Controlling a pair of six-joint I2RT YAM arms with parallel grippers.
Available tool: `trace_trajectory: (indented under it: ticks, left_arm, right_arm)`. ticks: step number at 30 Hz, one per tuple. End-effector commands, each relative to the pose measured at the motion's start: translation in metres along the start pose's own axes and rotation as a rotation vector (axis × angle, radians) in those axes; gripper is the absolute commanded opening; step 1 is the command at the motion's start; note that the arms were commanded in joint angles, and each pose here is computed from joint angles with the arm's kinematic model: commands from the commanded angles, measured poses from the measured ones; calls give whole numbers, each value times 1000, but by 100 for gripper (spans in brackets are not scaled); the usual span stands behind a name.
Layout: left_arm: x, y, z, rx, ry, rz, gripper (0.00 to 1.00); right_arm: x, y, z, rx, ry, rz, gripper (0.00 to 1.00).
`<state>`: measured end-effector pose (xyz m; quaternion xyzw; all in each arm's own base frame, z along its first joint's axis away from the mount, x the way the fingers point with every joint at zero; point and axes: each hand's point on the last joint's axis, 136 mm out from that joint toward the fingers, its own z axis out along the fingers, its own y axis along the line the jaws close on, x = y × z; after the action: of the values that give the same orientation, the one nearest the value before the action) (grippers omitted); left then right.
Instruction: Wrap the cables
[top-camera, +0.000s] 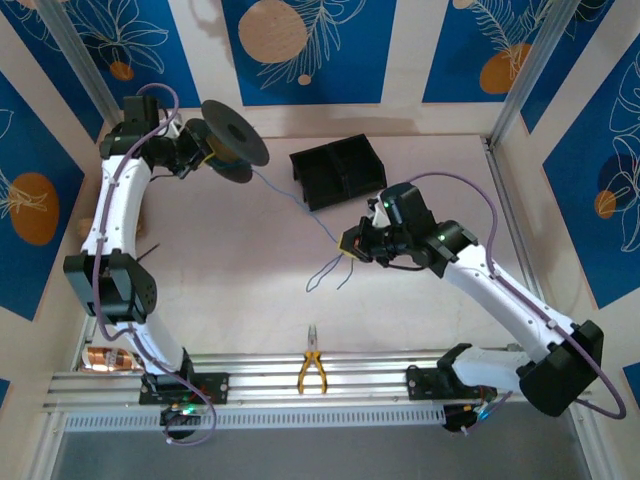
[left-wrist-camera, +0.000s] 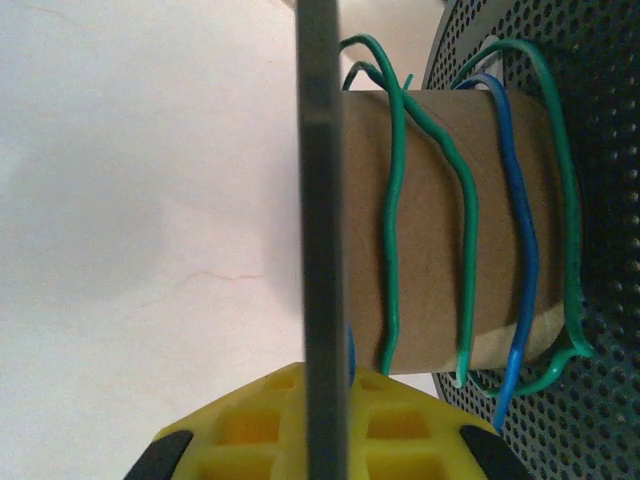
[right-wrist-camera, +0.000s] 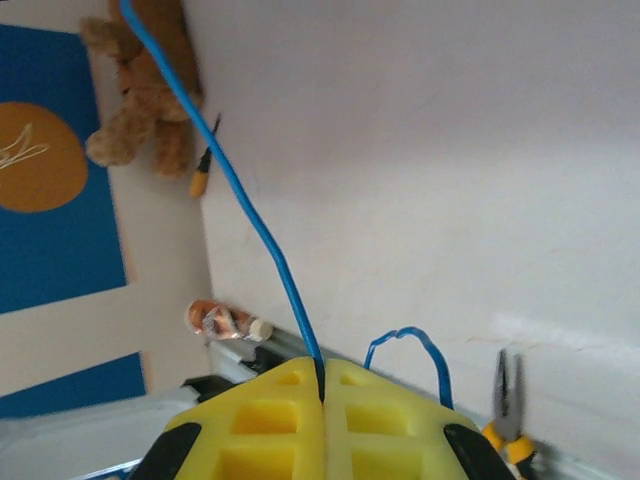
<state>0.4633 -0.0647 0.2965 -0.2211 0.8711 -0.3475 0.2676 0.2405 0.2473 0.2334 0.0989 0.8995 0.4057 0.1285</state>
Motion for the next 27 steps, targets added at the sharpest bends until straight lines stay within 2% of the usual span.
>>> trace_trajectory:
  ticks: [1,7,12,18,27]
  left_arm:
    - [-36,-60,-43,287,-138,21,0]
    - [-27,-83,-59,419,-101,38,0]
    - [-8,-87,-68,433,-66,97,0]
    - [29,-91,-70,416,11,205,0]
    - [101,-123,-68,457,157,428,0]
  right_arm:
    - [6,-50,11,169,41,14,0]
    - [-12,-81,15,260,17,37,0]
    - [-32,-95,8,287,-31,42,0]
    - [-54,-102,-6,289,-87,37,0]
    - [-78,-105,-19,276,-142,-19,0]
